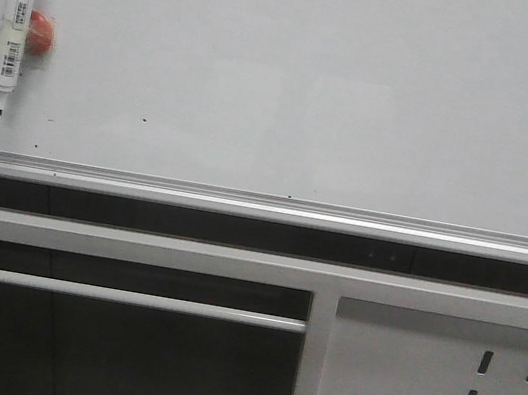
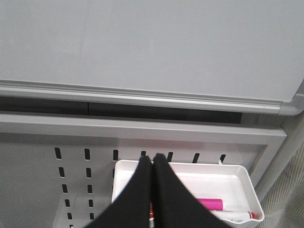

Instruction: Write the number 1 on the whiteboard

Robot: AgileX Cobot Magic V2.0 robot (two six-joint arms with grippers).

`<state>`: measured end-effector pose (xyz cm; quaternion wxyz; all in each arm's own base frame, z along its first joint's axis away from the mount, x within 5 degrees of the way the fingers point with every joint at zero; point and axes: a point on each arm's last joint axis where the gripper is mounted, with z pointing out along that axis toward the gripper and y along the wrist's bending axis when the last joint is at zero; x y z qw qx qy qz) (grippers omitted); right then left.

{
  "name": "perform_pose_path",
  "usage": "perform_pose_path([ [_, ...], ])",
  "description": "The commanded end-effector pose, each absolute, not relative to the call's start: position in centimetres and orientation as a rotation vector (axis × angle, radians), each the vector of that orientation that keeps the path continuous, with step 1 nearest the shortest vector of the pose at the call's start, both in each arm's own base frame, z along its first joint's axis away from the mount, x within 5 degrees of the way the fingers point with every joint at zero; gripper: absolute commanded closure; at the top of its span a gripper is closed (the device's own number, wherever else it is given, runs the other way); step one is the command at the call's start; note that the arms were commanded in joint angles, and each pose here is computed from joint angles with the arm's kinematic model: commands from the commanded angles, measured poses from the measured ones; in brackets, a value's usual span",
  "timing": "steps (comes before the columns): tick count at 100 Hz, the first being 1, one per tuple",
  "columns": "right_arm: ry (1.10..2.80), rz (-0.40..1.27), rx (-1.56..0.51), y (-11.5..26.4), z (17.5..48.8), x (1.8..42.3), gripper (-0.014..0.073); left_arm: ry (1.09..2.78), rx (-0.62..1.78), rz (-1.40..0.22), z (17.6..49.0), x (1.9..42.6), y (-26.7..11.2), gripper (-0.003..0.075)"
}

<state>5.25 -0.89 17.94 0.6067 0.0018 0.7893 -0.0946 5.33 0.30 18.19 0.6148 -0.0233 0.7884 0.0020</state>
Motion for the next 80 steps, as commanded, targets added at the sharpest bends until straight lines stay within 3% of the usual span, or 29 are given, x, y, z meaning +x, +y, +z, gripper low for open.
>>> perform_pose_path([
  [1, 1.822, -0.233, 0.001, -0.94, 17.24, 5.25, 0.0666, 1.752, -0.04, -0.006, 18.11, 5.36, 0.21, 0.0738],
  [80, 1.806, -0.24, -0.004, -0.96, 17.39, 5.28, 0.0666, 1.736, -0.013, 0.027, 18.26, 5.38, 0.28, 0.0738],
])
